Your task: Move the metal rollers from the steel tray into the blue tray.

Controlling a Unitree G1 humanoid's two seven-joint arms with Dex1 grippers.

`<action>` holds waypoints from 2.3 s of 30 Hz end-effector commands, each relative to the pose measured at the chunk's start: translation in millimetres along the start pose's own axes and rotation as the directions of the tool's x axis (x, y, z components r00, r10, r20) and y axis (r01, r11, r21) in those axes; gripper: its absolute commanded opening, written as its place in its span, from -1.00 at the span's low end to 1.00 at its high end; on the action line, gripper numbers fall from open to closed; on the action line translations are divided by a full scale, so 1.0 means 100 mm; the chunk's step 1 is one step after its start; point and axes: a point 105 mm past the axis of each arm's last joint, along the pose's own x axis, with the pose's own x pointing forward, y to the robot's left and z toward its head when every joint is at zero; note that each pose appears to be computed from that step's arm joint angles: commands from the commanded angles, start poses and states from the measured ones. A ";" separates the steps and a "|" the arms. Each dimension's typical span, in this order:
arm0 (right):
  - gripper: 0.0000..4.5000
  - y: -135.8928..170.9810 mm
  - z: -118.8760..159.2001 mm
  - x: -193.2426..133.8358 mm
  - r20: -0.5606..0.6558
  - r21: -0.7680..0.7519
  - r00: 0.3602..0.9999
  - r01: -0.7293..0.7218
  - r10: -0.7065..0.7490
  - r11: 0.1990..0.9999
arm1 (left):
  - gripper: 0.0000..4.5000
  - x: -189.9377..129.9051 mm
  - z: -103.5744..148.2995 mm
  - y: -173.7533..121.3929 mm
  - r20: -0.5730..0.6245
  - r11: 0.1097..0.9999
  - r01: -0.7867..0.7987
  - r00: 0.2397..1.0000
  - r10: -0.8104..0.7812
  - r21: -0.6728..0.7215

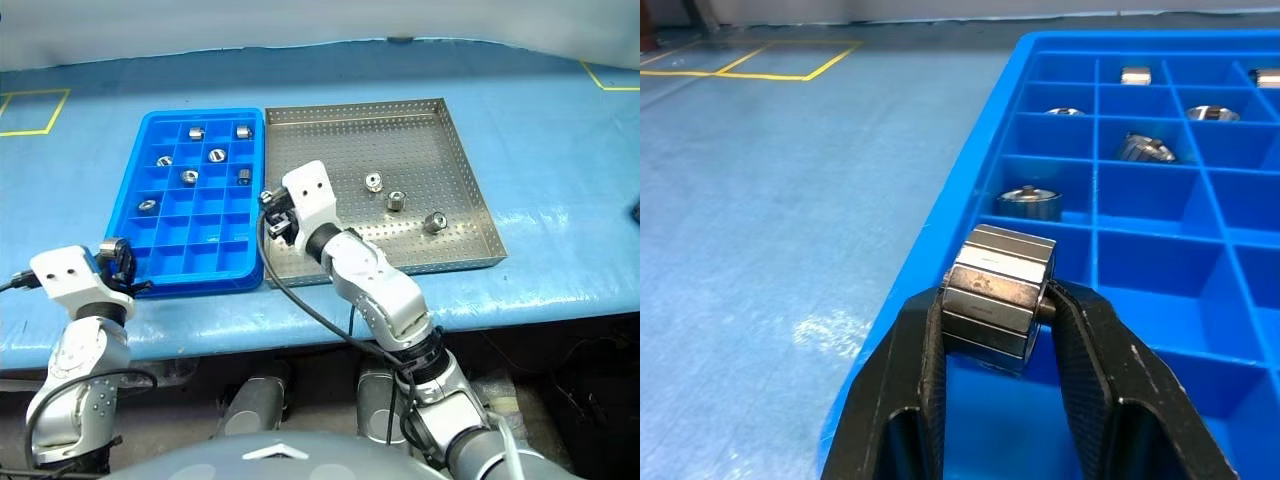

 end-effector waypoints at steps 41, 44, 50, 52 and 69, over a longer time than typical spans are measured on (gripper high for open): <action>-0.40 0.76 0.20 1.04 0.017 -0.173 0.944 -0.322 0.329 0.931 | 0.99 -1.04 0.38 0.00 0.313 0.996 -0.061 0.946 0.081 -0.073; -0.40 0.67 0.17 1.08 0.005 -0.169 0.955 -0.291 0.296 0.942 | 0.99 -1.03 0.36 -0.02 0.308 0.995 -0.056 0.948 0.077 -0.078; -0.40 0.49 0.14 1.06 -0.005 -0.168 0.967 -0.253 0.256 0.953 | 0.99 -0.97 0.33 -0.06 0.300 0.996 -0.028 0.952 0.052 -0.083; -0.40 0.43 0.14 1.05 -0.006 -0.171 0.971 -0.236 0.239 0.957 | 0.99 -0.93 0.33 -0.09 0.299 0.996 -0.014 0.953 0.039 -0.085; -0.40 0.01 0.09 0.97 -0.027 -0.203 0.993 -0.119 0.116 0.972 | 0.99 -0.79 0.34 -0.18 0.303 0.996 0.049 0.953 -0.023 -0.078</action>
